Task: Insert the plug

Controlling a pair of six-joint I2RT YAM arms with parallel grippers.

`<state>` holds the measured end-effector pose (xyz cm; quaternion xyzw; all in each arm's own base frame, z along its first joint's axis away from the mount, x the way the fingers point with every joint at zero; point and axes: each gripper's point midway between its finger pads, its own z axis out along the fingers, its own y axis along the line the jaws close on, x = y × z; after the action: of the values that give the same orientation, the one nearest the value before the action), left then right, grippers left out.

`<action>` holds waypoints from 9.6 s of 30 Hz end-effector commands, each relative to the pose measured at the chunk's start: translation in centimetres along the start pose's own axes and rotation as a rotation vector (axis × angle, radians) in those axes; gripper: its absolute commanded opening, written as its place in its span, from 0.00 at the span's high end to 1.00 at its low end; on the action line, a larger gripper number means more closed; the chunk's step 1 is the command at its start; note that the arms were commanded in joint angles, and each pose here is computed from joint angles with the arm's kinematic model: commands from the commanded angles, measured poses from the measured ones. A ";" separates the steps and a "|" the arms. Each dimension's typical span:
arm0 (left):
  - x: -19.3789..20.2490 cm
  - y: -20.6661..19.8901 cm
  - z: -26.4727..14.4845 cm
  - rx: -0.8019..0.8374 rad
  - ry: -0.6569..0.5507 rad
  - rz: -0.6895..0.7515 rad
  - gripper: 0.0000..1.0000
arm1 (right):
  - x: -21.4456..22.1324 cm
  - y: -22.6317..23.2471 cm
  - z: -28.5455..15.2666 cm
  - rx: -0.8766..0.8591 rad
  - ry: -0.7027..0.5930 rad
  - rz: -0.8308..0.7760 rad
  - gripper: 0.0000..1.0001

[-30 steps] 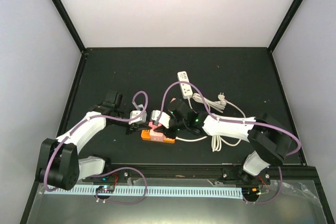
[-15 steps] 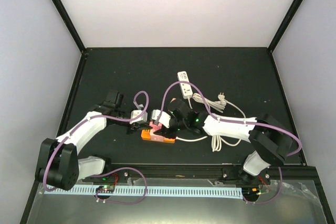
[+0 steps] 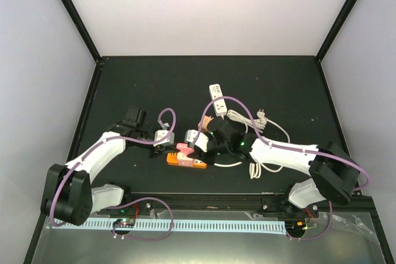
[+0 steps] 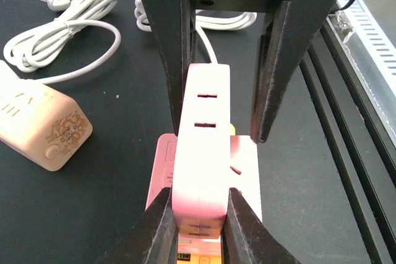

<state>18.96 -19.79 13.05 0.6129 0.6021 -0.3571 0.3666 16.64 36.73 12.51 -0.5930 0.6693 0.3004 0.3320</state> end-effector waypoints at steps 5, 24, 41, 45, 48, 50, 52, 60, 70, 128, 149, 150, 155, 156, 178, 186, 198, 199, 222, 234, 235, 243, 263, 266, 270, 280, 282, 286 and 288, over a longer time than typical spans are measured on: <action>0.2 1.3 -0.3 -0.052 0.050 0.034 0.98 | -1.2 0.1 0.5 -0.025 -0.033 -0.021 0.82; 3.4 0.2 0.3 -0.039 0.132 0.060 0.98 | 0.8 -0.7 1.2 0.006 0.096 -0.028 0.95; -0.3 1.2 -1.9 -0.073 0.131 0.029 0.02 | -4.1 -3.4 -5.2 0.246 -0.123 0.117 0.15; -0.7 1.6 -3.0 -0.094 0.138 0.035 0.01 | -0.6 -9.6 -8.9 0.510 -0.098 0.504 0.01; -0.7 2.5 -4.0 -0.112 0.146 0.022 0.01 | 4.9 -12.7 -11.3 0.680 0.005 0.771 0.00; -0.6 4.1 -4.9 -0.153 0.147 -0.005 0.01 | 8.1 -13.5 -12.2 0.764 0.060 0.918 0.00; -0.2 5.9 -5.7 -0.198 0.151 -0.027 0.01 | 10.5 -13.6 -12.7 0.817 0.106 1.004 0.00; 3.1 9.1 -5.6 -0.220 0.222 -0.037 0.01 | 16.2 -11.5 -12.9 0.892 0.255 1.209 0.03; 4.3 9.6 -5.6 -0.232 0.270 0.004 0.02 | 21.6 -9.6 -13.5 1.007 0.404 1.301 0.30; 3.8 8.5 -9.2 -0.269 0.243 -0.020 0.03 | 11.7 -28.7 3.0 0.637 0.544 0.851 0.30; 3.9 7.5 -9.5 -0.248 0.232 -0.014 0.04 | 1.5 -19.8 9.1 0.371 0.505 0.415 0.01; 3.8 7.5 -9.5 -0.249 0.230 -0.011 0.04 | 0.3 -20.7 8.0 0.429 0.469 0.429 0.00; 3.6 7.6 -9.7 -0.253 0.229 -0.009 0.04 | -5.7 -21.9 1.3 0.646 0.232 0.518 0.00; 3.6 7.6 -9.8 -0.256 0.230 -0.008 0.04 | -6.3 -20.8 0.7 0.648 0.202 0.520 0.00; 3.3 9.7 -13.0 -0.330 0.221 -0.061 0.05 | 4.4 -0.7 4.4 0.444 0.421 0.535 0.25; 3.3 9.5 -13.0 -0.329 0.219 -0.064 0.05 | 7.4 -2.1 2.7 0.577 0.503 0.464 0.26; 2.8 9.7 -13.1 -0.327 0.203 -0.053 0.05 | 0.6 1.1 1.8 0.491 0.426 0.391 0.52; 2.8 9.7 -13.1 -0.325 0.204 -0.053 0.05 | 1.0 1.2 1.4 0.491 0.437 0.405 0.52; 2.5 9.3 -13.1 -0.303 0.200 -0.035 0.06 | 13.7 -0.5 -2.7 0.701 0.671 0.639 0.91; 2.0 9.3 -13.2 -0.297 0.187 -0.027 0.05 | 19.6 -6.7 -8.1 0.891 0.737 0.727 0.90; 2.1 9.2 -13.1 -0.294 0.184 -0.026 0.05 | 19.0 -7.1 -8.0 0.886 0.716 0.721 0.89; 2.0 8.5 -12.5 -0.262 0.143 -0.019 0.03 | 8.6 -6.1 -3.8 0.588 0.434 0.739 0.26; 2.1 8.3 -12.4 -0.259 0.145 -0.013 0.03 | 6.0 -8.6 2.8 0.723 0.402 0.835 0.00; 2.0 8.3 -12.4 -0.258 0.139 -0.009 0.03 | 6.3 -9.5 3.0 0.777 0.424 0.816 0.04; 2.2 8.0 -12.3 -0.250 0.140 -0.007 0.03 | 6.7 -9.7 3.7 0.775 0.442 0.811 0.17; 1.0 6.4 -10.3 -0.181 0.069 0.044 0.01 | 4.9 -8.8 2.3 0.536 0.311 0.925 0.71; 0.6 5.7 -9.5 -0.163 0.064 0.083 0.01 | 3.1 -8.2 1.8 0.416 0.247 0.940 0.77; -0.6 4.6 -7.9 -0.138 0.061 0.192 0.01 | -1.3 -6.3 0.4 0.137 0.121 0.902 0.78; -2.2 3.9 -7.4 -0.149 0.058 0.307 0.01 | -2.6 -5.2 0.0 0.029 0.095 0.870 0.77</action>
<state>23.47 -12.22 15.77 0.6323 0.6179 -0.2701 0.3814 24.23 33.91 9.10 -0.1837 0.9434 0.2210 0.1659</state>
